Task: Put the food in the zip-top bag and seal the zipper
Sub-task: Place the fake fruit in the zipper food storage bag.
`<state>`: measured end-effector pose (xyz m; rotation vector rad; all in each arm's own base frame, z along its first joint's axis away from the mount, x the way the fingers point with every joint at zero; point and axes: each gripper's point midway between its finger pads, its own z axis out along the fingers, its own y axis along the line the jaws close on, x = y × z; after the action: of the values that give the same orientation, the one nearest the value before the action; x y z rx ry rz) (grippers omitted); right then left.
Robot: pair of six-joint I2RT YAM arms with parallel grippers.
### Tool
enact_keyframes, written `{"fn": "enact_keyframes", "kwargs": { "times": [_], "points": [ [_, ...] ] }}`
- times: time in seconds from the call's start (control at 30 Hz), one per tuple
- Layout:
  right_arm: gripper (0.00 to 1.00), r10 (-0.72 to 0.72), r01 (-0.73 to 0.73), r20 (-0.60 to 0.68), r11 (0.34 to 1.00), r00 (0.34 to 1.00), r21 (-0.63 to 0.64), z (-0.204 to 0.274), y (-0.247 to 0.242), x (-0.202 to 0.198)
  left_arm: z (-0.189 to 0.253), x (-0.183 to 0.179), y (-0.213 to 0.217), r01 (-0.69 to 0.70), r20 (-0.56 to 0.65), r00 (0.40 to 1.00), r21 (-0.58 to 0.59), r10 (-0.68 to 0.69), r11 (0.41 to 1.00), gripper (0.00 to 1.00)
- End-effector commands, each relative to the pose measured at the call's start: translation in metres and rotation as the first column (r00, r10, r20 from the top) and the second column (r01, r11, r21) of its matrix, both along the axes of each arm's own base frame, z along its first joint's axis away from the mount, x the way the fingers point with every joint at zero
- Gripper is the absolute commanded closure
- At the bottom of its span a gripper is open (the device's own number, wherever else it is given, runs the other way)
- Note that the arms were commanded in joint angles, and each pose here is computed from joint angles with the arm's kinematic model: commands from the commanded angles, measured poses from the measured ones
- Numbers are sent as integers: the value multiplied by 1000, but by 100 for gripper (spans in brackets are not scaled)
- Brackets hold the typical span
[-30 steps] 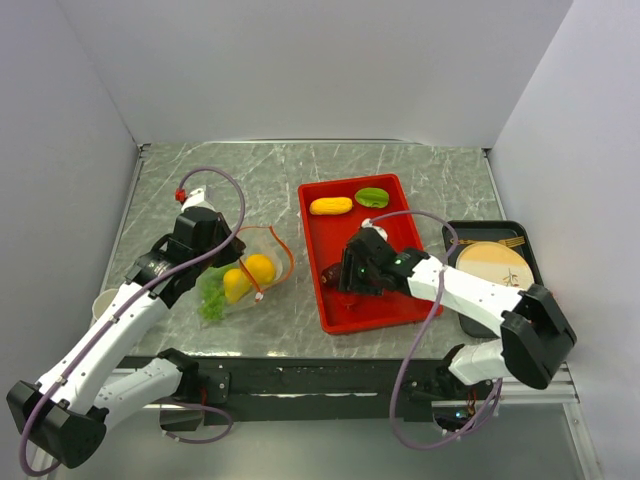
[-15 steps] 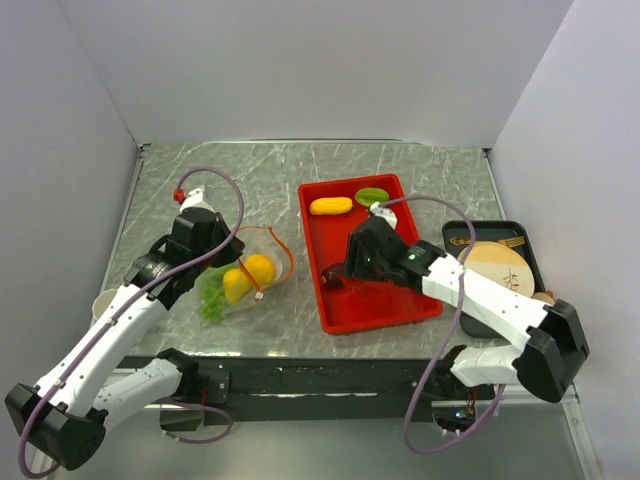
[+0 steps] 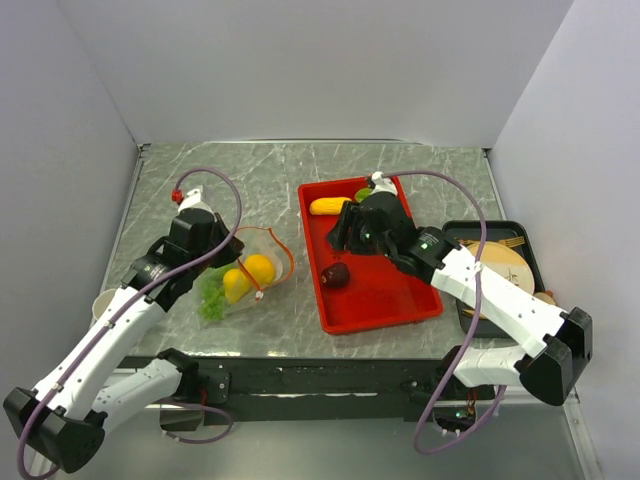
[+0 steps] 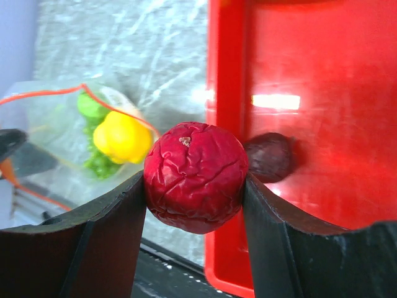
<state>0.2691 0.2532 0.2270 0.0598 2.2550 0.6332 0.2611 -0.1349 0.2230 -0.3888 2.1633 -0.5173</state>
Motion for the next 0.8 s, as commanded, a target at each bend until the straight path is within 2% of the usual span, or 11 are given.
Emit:
{"fn": "enact_keyframes", "kwargs": {
  "times": [0.0,0.17,0.37,0.77],
  "points": [
    [56,44,-50,47,990,998,133,28,27,7,14,0,-3,6,39,999,-31,-5,999,99],
    [57,134,-141,44,963,990,230,36,56,-1,16,0,-2,7,44,999,-26,-6,1000,99],
    [56,231,-229,13,951,973,209,28,82,-12,16,1,-4,11,46,999,-38,-9,999,99],
    [55,332,-317,-34,922,943,221,13,120,-17,19,-2,-2,21,41,999,-22,-20,1000,99]
  ]
}}
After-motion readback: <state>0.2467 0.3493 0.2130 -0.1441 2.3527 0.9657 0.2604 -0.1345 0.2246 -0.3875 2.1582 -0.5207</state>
